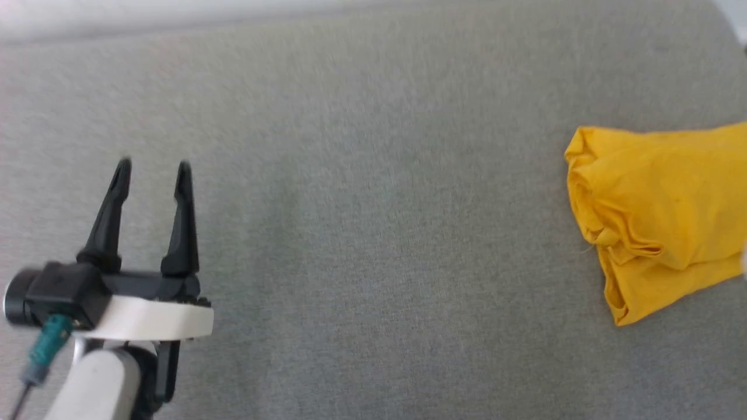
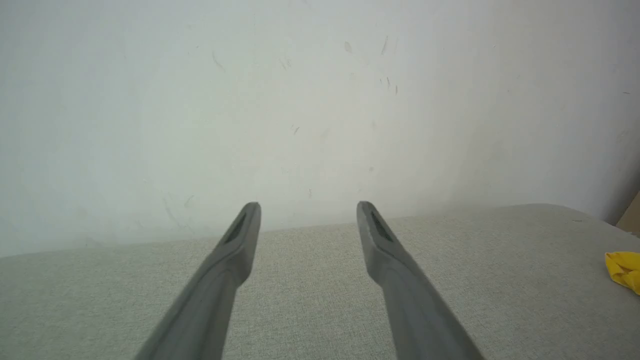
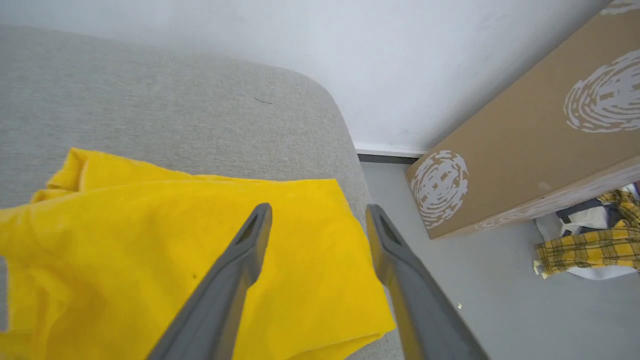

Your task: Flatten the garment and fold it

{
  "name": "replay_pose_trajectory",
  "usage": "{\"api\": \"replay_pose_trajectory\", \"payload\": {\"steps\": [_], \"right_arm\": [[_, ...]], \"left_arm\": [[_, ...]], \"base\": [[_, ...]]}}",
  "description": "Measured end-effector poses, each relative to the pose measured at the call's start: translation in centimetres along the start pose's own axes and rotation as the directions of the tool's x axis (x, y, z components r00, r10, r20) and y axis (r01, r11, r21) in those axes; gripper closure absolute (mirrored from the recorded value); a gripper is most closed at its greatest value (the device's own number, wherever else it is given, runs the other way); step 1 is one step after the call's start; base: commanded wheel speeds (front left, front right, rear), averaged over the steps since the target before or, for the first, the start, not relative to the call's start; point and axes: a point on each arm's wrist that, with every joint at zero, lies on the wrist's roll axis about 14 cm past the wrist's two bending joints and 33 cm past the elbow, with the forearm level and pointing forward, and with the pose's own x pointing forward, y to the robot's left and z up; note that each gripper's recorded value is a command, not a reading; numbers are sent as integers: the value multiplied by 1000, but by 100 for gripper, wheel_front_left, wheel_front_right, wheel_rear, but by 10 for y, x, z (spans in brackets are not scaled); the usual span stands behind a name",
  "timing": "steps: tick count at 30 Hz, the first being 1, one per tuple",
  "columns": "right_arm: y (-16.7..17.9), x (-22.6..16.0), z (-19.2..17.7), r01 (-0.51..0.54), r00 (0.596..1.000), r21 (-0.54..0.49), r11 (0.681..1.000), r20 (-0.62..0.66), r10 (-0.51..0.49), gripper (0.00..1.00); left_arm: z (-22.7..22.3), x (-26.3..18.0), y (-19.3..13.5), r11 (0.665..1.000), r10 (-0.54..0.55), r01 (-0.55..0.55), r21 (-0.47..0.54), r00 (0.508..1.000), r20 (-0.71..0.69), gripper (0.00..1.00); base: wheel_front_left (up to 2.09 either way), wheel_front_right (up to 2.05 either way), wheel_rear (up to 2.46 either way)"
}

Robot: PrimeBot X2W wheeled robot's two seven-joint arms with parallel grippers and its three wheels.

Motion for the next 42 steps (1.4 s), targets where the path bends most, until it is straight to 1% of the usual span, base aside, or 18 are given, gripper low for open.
{"api": "replay_pose_trajectory", "payload": {"steps": [2,6,8,11,12,13,14,16,17,21,23,26,28,32,33,35,37,42], "right_arm": [[10,-13,13,-34,997,35,999,65,32,0],[39,-40,27,-133,980,101,986,163,116,0],[45,-53,36,-161,966,127,979,223,130,0],[50,-73,54,-191,937,178,965,327,125,0],[54,-86,64,-211,913,208,955,390,117,0],[55,-93,66,-218,902,220,951,416,111,0],[55,-93,66,-218,902,220,951,416,111,0],[55,-105,70,-231,880,244,942,465,95,0],[54,-116,72,-236,859,260,936,507,75,0],[51,-134,68,-243,821,276,930,568,46,0],[55,-142,66,-259,803,270,927,594,51,0],[67,-150,64,-303,781,268,914,620,77,0],[75,-151,60,-320,780,267,909,618,93,0],[82,-149,48,-337,791,280,899,602,109,0],[85,-148,40,-345,799,294,892,590,115,0],[86,-148,35,-348,803,304,887,584,115,0],[91,-144,23,-354,816,326,877,565,119,0],[99,-140,13,-361,826,325,874,546,138,0]], "left_arm": [[8,-9,1,999,18,-19,45,1000,11,0],[24,-29,2,996,70,-72,54,997,38,0],[34,-39,3,994,95,-98,50,994,59,0],[51,-51,4,991,118,-123,44,988,97,0],[59,-60,4,990,130,-136,39,985,114,0],[62,-65,4,989,137,-142,35,983,121,0],[62,-65,4,989,137,-142,35,983,121,0],[67,-75,4,987,151,-156,25,980,130,0],[69,-84,3,987,152,-157,25,979,133,0],[70,-100,2,986,165,-167,8,978,128,0],[68,-107,2,985,173,-175,4,977,122,0],[64,-114,1,986,167,-167,-2,980,107,0],[56,-118,-1,987,159,-159,-2,984,81,0],[47,-121,-7,991,133,-133,7,990,51,0],[53,-122,-10,992,115,-118,40,991,72,0],[52,-122,-10,992,123,-126,32,990,71,0],[49,-123,-10,991,133,-134,22,989,64,0],[39,-125,-7,989,145,-145,19,989,35,0]], "base": [[0,0,0],[0,0,0],[0,0,0],[0,0,0],[0,0,0],[0,0,0],[0,0,0],[0,0,0],[0,0,0],[0,0,0],[0,0,0],[0,0,0],[0,0,0],[0,0,0],[0,0,0],[0,0,0],[0,0,0],[0,0,0]]}}
